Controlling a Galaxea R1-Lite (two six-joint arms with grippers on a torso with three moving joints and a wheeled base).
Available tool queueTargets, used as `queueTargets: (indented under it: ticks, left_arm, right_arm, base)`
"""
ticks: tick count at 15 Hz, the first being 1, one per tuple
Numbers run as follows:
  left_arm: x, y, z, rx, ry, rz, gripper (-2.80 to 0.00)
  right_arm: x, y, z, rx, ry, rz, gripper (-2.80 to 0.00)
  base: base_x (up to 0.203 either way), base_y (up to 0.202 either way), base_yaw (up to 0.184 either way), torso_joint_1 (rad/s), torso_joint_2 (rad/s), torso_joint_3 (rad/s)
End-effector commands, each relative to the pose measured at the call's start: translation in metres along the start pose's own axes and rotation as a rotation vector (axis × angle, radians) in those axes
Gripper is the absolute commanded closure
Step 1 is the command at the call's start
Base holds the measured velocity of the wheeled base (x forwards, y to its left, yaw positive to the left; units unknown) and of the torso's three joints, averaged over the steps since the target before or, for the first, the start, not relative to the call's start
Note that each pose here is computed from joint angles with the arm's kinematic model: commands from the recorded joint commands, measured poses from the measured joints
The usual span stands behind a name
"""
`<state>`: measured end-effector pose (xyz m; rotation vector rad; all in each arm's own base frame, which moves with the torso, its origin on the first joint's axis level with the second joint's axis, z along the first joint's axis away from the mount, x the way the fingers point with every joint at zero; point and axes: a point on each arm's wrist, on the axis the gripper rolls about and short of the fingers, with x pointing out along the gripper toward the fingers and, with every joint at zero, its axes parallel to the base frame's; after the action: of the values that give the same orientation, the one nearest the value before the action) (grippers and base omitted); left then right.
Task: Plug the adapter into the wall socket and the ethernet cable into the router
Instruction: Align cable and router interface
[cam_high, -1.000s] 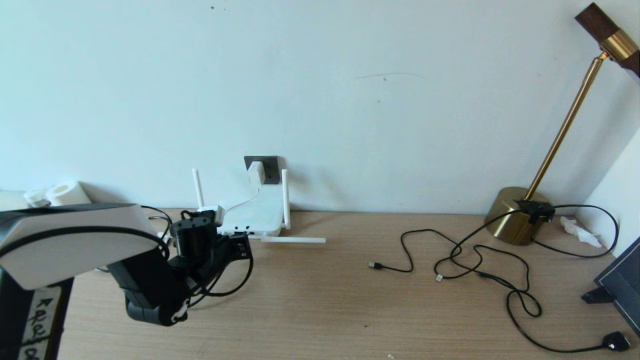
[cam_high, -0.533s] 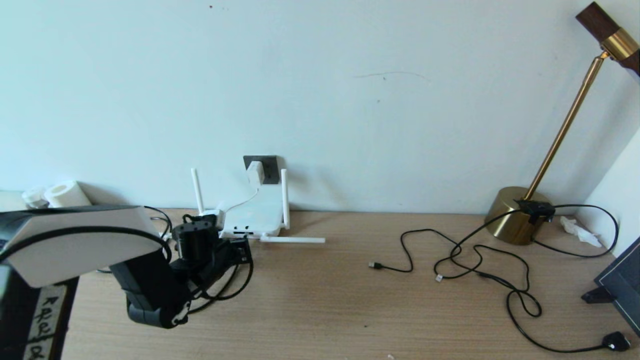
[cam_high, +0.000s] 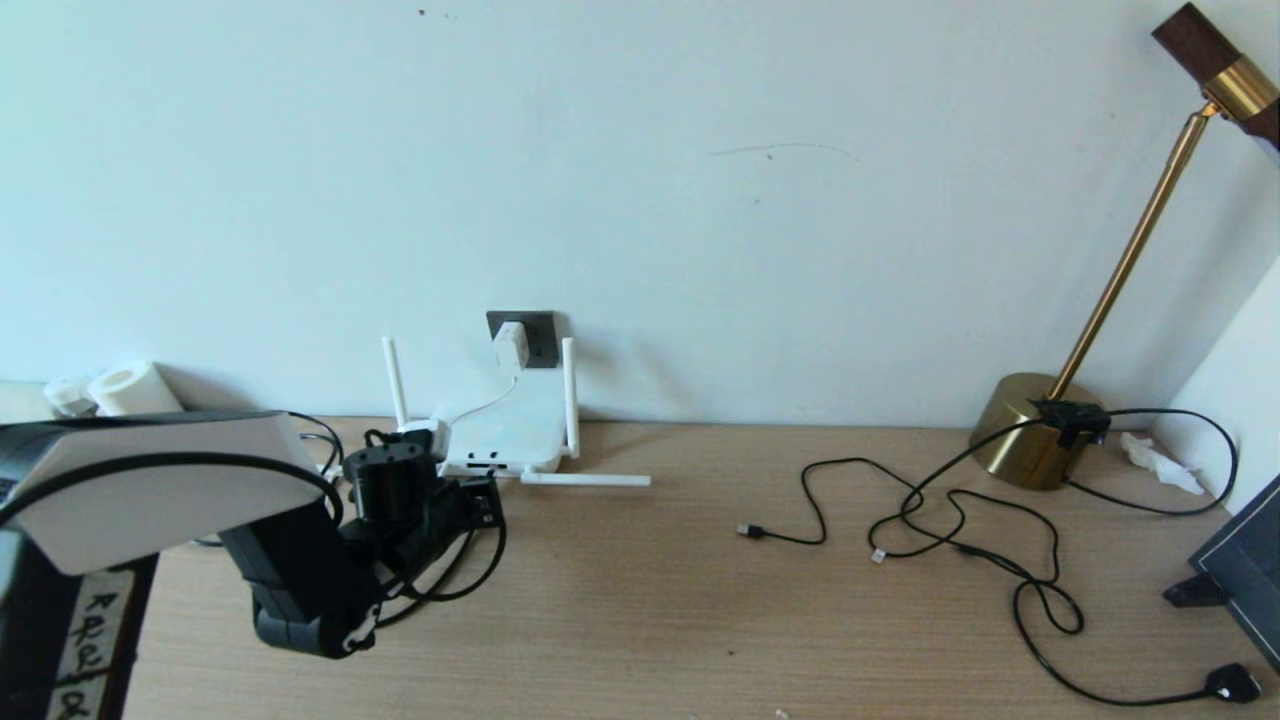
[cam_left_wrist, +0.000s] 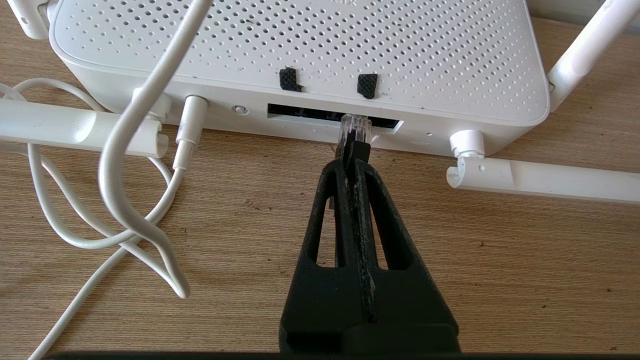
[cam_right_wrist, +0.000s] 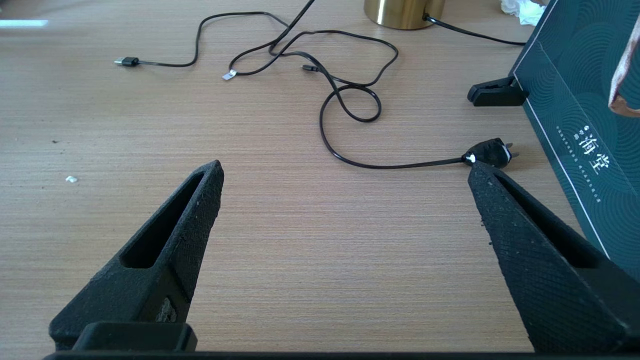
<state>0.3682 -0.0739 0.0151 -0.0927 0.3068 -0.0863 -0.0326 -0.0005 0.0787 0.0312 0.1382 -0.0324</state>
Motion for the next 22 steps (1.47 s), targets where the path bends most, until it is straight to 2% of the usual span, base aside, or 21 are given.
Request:
queueTargets:
  ticks: [1,9,18,20,22]
  left_arm:
    - [0.000,0.000,0.001,-0.001,-0.009,0.000,0.00]
    - [-0.007,0.000,0.001,0.000,-0.003,0.000,0.00]
    - [-0.045,0.005,-0.006,0.001,-0.013,-0.003,0.00]
    - [-0.048,0.005,-0.010,0.060,0.000,-0.001,0.00]
    - [-0.053,0.004,-0.015,0.207,0.018,-0.007,0.00]
  right_arm:
    - [0.000,0.000,0.000,-0.001,0.004,-0.001,-2.80]
    - [0.000,0.000,0.000,-0.001,0.002,-0.001,-2.80]
    - [0.000,0.000,0.000,0.001,0.002,-0.001,-2.80]
    - [0.000,0.000,0.000,-0.001,0.002,-0.001,-2.80]
    - [0.000,0.000,0.000,-0.001,0.002,-0.001,-2.80]
  base:
    - [0.000,0.000,0.000,0.000,0.00,0.000]
    - [0.000,0.000,0.000,0.000,0.00,0.000]
    - [0.000,0.000,0.000,0.000,0.00,0.000]
    - [0.000,0.000,0.000,0.000,0.00,0.000]
    - [0.000,0.000,0.000,0.000,0.00,0.000]
